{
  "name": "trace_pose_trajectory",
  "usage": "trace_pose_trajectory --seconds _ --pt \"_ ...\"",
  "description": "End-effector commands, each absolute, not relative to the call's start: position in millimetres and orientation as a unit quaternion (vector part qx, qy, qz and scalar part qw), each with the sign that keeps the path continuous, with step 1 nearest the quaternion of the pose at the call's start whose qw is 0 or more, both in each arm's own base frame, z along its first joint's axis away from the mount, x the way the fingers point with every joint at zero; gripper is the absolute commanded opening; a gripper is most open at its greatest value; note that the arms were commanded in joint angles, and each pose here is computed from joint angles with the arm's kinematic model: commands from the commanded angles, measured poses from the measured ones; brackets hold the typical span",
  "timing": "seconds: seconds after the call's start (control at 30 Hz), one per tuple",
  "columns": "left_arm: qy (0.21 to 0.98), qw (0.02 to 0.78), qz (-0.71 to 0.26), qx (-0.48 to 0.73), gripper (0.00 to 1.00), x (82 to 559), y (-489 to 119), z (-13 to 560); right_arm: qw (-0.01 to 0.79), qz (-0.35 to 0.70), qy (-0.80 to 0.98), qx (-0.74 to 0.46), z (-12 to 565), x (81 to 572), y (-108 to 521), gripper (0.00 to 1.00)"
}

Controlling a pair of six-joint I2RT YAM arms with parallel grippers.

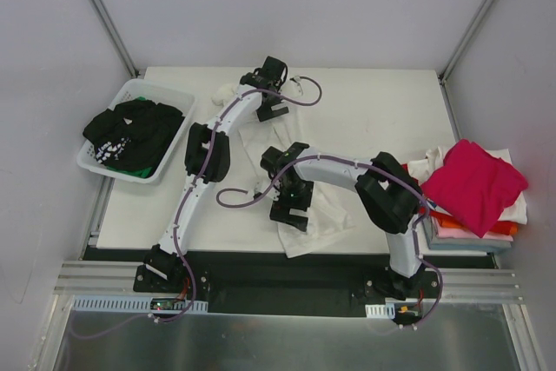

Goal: Fold and stack the t-shirts
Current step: Rotate the tshirt 90 degrees

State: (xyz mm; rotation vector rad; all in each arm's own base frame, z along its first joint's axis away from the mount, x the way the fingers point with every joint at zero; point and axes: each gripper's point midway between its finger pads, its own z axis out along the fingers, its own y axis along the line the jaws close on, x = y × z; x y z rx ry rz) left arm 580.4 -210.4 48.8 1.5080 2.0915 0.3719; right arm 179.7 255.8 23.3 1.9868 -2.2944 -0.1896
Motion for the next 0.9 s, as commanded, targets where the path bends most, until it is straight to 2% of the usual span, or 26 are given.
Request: trace_pose_trajectory --seconds 0.0,0.33,0.87 --pt "0.745 0.275 0.160 0.586 0.99 591 -218 44 0.076 -0.128 -0.735 0.661 10 155 283 0.96" --pt "0.703 0.307 0.168 0.620 0.99 604 -238 53 0.077 -0.139 -0.721 0.675 8 153 305 0.96" --pt "0.663 0.325 0.125 0.663 0.99 598 -269 44 0.062 -0.149 -0.697 0.698 6 158 332 0.97"
